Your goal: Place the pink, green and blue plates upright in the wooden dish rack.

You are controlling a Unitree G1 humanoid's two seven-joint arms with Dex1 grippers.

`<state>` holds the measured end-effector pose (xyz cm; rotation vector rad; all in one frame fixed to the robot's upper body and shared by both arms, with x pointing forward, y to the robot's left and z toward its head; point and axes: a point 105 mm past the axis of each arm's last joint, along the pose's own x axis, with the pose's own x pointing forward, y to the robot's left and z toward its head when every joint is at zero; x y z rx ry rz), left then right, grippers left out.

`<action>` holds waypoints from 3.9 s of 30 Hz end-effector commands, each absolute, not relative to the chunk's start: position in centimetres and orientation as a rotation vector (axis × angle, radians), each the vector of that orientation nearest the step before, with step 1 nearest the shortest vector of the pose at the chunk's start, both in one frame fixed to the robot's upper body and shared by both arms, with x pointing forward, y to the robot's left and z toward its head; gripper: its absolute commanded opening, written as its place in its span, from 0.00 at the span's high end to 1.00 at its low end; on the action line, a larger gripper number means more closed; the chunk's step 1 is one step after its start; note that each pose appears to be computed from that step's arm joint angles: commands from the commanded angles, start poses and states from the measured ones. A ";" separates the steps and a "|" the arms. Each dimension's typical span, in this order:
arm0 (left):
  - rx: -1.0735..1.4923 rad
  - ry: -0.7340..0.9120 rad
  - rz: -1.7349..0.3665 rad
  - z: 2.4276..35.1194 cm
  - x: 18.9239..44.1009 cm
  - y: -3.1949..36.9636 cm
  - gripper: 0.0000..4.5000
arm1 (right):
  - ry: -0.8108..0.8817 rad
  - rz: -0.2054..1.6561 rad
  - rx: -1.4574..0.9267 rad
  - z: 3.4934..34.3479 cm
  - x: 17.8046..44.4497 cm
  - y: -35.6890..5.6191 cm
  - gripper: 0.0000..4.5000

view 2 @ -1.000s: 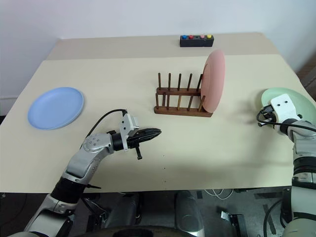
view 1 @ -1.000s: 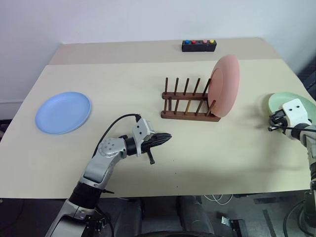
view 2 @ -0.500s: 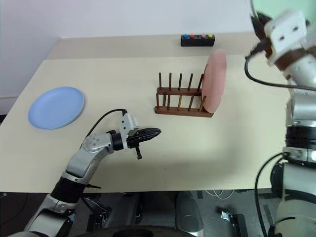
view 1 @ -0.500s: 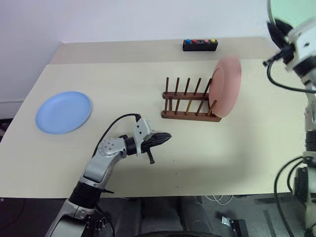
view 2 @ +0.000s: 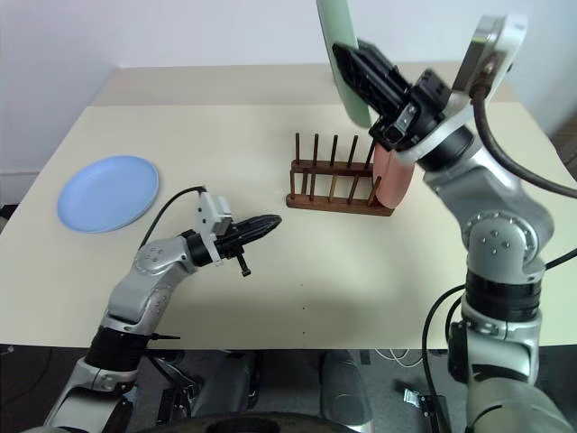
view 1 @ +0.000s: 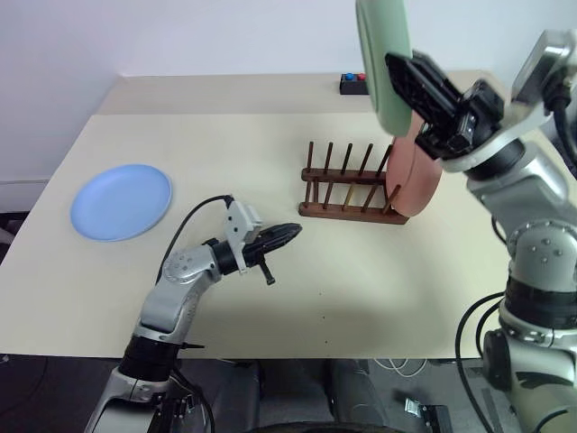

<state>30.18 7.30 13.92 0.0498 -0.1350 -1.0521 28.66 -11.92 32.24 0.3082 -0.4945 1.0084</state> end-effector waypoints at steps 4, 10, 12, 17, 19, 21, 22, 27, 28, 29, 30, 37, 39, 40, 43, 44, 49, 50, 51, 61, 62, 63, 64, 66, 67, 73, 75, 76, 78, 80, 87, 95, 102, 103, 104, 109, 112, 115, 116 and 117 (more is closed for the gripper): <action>0.073 -0.212 -1.011 16.1 29.8 9.2 0.98 | -0.402 0.916 0.454 29.5 29.4 -12.2 0.99; 0.083 -0.214 -1.008 16.2 29.8 9.3 0.98 | -0.373 0.869 0.583 28.9 30.3 -12.7 0.99; 0.084 -0.212 -1.009 16.1 29.8 9.2 0.98 | -0.365 0.844 0.608 28.7 30.6 -13.0 0.99; 0.086 -0.206 -1.012 15.9 29.8 9.0 0.98 | -0.333 0.792 0.647 28.0 31.5 -13.4 0.99; 0.087 -0.204 -1.012 15.9 29.9 9.0 0.98 | -0.330 0.772 0.655 28.0 31.7 -13.6 0.99; 0.089 -0.203 -1.012 15.8 29.9 9.0 0.98 | -0.328 0.759 0.667 27.9 31.9 -13.7 0.99; 0.089 -0.202 -1.012 15.8 29.9 8.9 0.98 | -0.325 0.753 0.677 27.9 32.0 -13.7 0.99; 0.095 -0.198 -1.013 15.7 30.0 8.9 0.98 | -0.315 0.738 0.705 27.7 32.1 -13.7 0.99; 0.096 -0.197 -1.013 15.7 30.0 8.9 0.98 | -0.315 0.738 0.706 27.7 32.1 -13.7 0.99; 0.097 -0.196 -1.013 15.7 30.0 8.9 0.98 | -0.313 0.738 0.709 27.7 32.1 -13.6 0.93; 0.097 -0.196 -1.013 15.7 30.0 8.9 0.98 | -0.311 0.738 0.711 27.7 32.1 -13.6 0.85; 0.096 -0.196 -1.014 15.7 30.0 8.8 0.98 | -0.332 0.708 0.679 27.9 32.3 -13.9 0.11; 0.095 -0.196 -1.014 15.7 30.0 8.8 0.98 | -0.348 0.706 0.651 28.3 32.2 -13.8 0.01; 0.095 -0.196 -1.014 15.7 30.0 8.8 0.98 | -0.350 0.709 0.641 28.4 32.2 -13.8 0.01; 0.094 -0.196 -1.016 15.7 30.0 8.8 0.98 | -0.354 0.710 0.595 28.5 32.2 -13.6 0.01; 0.094 -0.196 -1.016 15.7 30.0 8.7 0.98 | -0.356 0.703 0.573 28.5 32.2 -13.6 0.01; 0.098 -0.192 -1.016 15.6 29.9 8.7 0.98 | -0.353 0.703 0.503 28.6 32.2 -13.6 0.01; 0.099 -0.191 -1.015 15.6 30.0 8.7 0.98 | -0.345 0.709 0.483 28.5 32.2 -13.6 0.01; 0.100 -0.190 -1.015 15.6 30.0 8.7 0.98 | -0.319 0.722 0.471 28.2 32.1 -13.6 0.01; 0.106 -0.185 -1.015 15.5 30.0 8.6 0.98 | -0.288 0.756 0.251 27.7 31.2 -13.7 0.01; 0.106 -0.184 -1.016 15.5 30.0 8.6 0.98 | -0.285 0.759 0.226 27.7 31.1 -13.8 0.01; 0.107 -0.183 -1.016 15.5 30.0 8.6 0.98 | -0.279 0.760 0.181 27.6 31.0 -13.8 0.01; 0.107 -0.182 -1.017 15.4 30.0 8.6 0.98 | -0.276 0.754 0.150 27.6 31.0 -14.1 0.01; 0.109 -0.179 -1.018 15.4 30.0 8.6 0.98 | -0.280 0.744 0.102 27.7 31.0 -14.7 0.01; 0.110 -0.177 -1.018 15.3 30.0 8.6 0.98 | -0.279 0.743 0.087 27.8 31.0 -14.8 0.01; 0.112 -0.174 -1.022 15.2 30.0 8.5 0.98 | -0.210 0.753 0.029 26.5 31.2 -14.7 0.01; 0.113 -0.174 -1.022 15.2 30.0 8.5 0.98 | -0.200 0.734 0.010 26.1 31.5 -14.9 0.01; 0.113 -0.173 -1.021 15.2 30.0 8.6 0.98 | -0.211 0.728 0.010 26.3 31.5 -15.0 0.01; 0.113 -0.172 -1.020 15.1 30.0 8.6 0.98 | -0.233 0.728 0.018 26.7 31.5 -15.1 0.01; 0.114 -0.171 -1.018 15.1 30.0 8.7 0.98 | -0.274 0.740 0.015 27.6 31.2 -15.1 0.01; 0.116 -0.185 -0.967 15.5 30.4 9.7 0.98 | -0.420 0.822 -0.049 30.6 29.8 -14.2 0.01; 0.059 -0.182 -0.540 17.0 33.6 17.9 0.69 | -0.445 0.969 -0.398 29.8 29.4 -10.8 0.00; 0.098 -0.167 0.139 19.3 35.1 30.5 0.01 | -0.411 1.047 -0.418 27.1 30.6 -8.3 0.00; 0.111 -0.151 0.214 19.3 35.0 31.8 0.01 | -0.408 1.052 -0.413 26.9 30.6 -8.2 0.00; 0.127 -0.122 0.277 19.0 34.9 32.8 0.01 | -0.406 1.056 -0.412 26.8 30.7 -8.1 0.00; 0.044 -0.020 0.549 17.7 33.6 38.1 0.01 | -0.394 1.077 -0.415 25.8 30.9 -7.6 0.00; -0.065 0.059 0.571 16.0 33.6 39.4 0.01 | -0.400 1.086 -0.412 25.7 30.7 -7.4 0.00; -0.070 0.111 0.586 15.2 33.7 40.3 0.01 | -0.401 1.087 -0.411 25.6 30.7 -7.3 0.00; -0.061 0.124 0.588 15.1 33.8 40.5 0.01 | -0.401 1.087 -0.411 25.6 30.7 -7.3 0.00; -0.056 0.138 0.586 14.9 33.9 40.7 0.01 | -0.401 1.086 -0.411 25.6 30.7 -7.4 0.00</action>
